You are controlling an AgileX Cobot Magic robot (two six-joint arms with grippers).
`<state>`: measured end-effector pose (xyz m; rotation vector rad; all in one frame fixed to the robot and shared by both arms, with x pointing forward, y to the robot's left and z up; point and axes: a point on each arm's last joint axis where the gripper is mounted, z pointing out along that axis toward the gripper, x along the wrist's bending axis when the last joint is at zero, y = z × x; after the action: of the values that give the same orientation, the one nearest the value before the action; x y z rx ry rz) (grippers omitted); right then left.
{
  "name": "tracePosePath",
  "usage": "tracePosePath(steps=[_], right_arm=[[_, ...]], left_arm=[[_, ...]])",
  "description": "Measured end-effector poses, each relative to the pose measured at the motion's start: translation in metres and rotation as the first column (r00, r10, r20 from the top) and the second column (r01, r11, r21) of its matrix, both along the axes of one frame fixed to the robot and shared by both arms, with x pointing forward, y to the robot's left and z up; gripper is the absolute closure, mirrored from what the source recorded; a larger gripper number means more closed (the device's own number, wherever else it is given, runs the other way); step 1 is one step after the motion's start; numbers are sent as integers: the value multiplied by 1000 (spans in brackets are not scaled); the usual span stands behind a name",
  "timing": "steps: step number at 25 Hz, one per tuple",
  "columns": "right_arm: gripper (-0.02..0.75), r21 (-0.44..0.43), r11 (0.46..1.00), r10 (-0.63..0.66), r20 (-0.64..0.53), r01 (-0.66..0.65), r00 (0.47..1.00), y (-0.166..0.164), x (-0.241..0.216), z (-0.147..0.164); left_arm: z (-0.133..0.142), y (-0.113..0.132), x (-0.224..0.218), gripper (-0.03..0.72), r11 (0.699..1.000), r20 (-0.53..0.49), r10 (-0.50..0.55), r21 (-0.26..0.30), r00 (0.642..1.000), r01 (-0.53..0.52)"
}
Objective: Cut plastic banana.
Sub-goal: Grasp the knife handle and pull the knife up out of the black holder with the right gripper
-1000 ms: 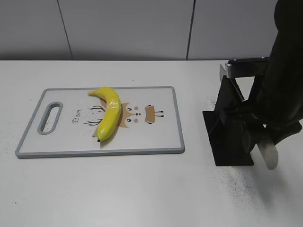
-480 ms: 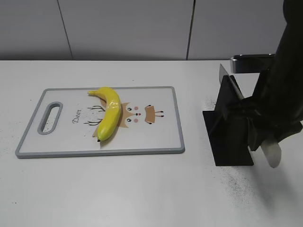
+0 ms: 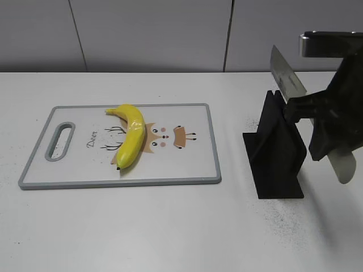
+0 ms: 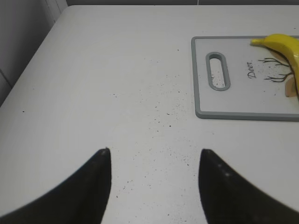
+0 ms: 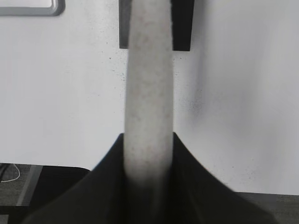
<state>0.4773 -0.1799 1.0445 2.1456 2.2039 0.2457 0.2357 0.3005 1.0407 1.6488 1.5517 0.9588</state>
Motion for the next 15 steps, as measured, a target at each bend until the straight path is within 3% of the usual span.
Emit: tracePosePath(steps=[5, 9, 15], right_arm=[[577, 8, 1000, 23, 47, -23, 999, -1, 0, 26], [577, -12, 986, 166, 99, -166, 981, 1, 4, 48], [577, -103, 883, 469, 194, -458, 862, 4, 12, 74]], left_arm=[[0, 0, 0, 133, 1000, 0, 0, 0, 1000, 0], [0, 0, 0, 133, 1000, 0, 0, 0, 1000, 0], [7, -2, 6, 133, 998, 4, -45, 35, 999, 45]])
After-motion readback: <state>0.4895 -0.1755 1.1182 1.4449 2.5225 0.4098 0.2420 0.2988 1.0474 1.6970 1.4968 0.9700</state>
